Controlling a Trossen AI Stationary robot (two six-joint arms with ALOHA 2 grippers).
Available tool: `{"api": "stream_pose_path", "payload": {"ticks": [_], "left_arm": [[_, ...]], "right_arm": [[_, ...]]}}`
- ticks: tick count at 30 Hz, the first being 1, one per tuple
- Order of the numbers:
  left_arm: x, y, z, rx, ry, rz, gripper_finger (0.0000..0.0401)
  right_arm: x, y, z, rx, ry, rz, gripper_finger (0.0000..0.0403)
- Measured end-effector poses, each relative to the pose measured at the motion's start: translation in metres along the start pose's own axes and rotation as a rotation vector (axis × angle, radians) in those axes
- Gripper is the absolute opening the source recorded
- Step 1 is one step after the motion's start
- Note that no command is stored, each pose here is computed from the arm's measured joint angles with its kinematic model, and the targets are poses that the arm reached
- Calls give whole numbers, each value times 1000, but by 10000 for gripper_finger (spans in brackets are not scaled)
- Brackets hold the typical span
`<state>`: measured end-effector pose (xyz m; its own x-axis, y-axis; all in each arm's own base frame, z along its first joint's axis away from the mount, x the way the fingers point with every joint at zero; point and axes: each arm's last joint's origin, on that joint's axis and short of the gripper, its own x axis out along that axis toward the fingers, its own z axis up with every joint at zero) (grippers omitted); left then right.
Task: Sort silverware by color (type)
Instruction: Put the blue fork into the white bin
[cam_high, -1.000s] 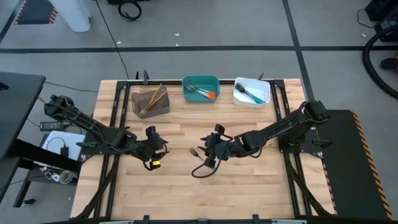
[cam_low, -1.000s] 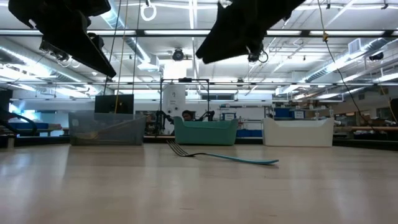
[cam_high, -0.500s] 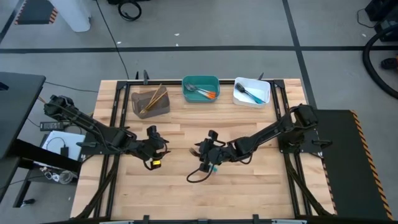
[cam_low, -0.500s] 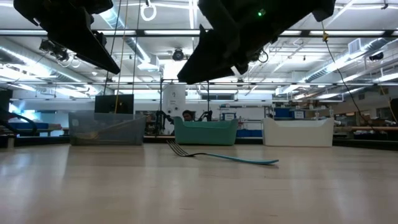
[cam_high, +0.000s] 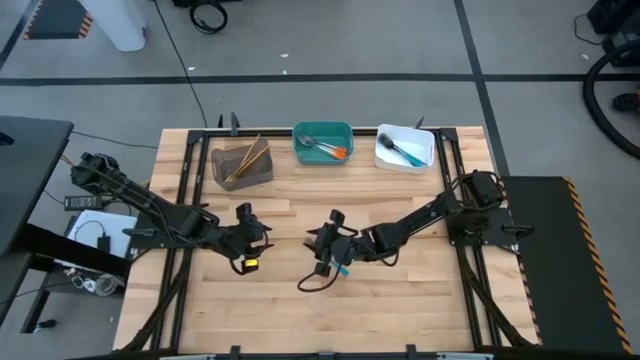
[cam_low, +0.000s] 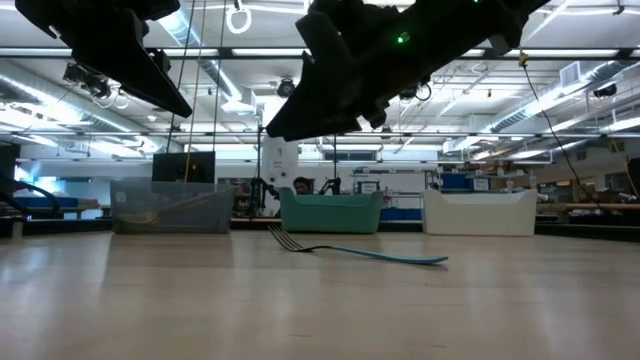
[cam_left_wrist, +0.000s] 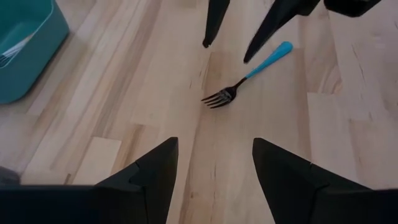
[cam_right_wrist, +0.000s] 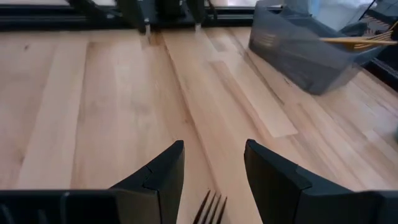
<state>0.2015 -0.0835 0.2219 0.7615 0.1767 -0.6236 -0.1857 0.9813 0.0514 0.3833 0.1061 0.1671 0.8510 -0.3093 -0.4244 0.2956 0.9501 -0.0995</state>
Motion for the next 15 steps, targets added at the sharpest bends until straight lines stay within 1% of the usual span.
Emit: {"api": "stream_pose_path", "payload": {"ticks": [3, 6, 12, 15], "left_arm": [[0, 0, 0, 0, 1, 0, 217], [0, 0, 0, 1, 1, 0, 217], [0, 0, -1, 5, 6, 2, 217], [0, 0, -1, 6, 7, 2, 217]], "right_arm": [[1, 1, -2, -10, -1, -2, 174], [2, 4, -1, -24, -40, -22, 174], [-4, 15, -2, -21, -195, 36, 174], [-9, 12, -10, -7, -253, 26, 174]]}}
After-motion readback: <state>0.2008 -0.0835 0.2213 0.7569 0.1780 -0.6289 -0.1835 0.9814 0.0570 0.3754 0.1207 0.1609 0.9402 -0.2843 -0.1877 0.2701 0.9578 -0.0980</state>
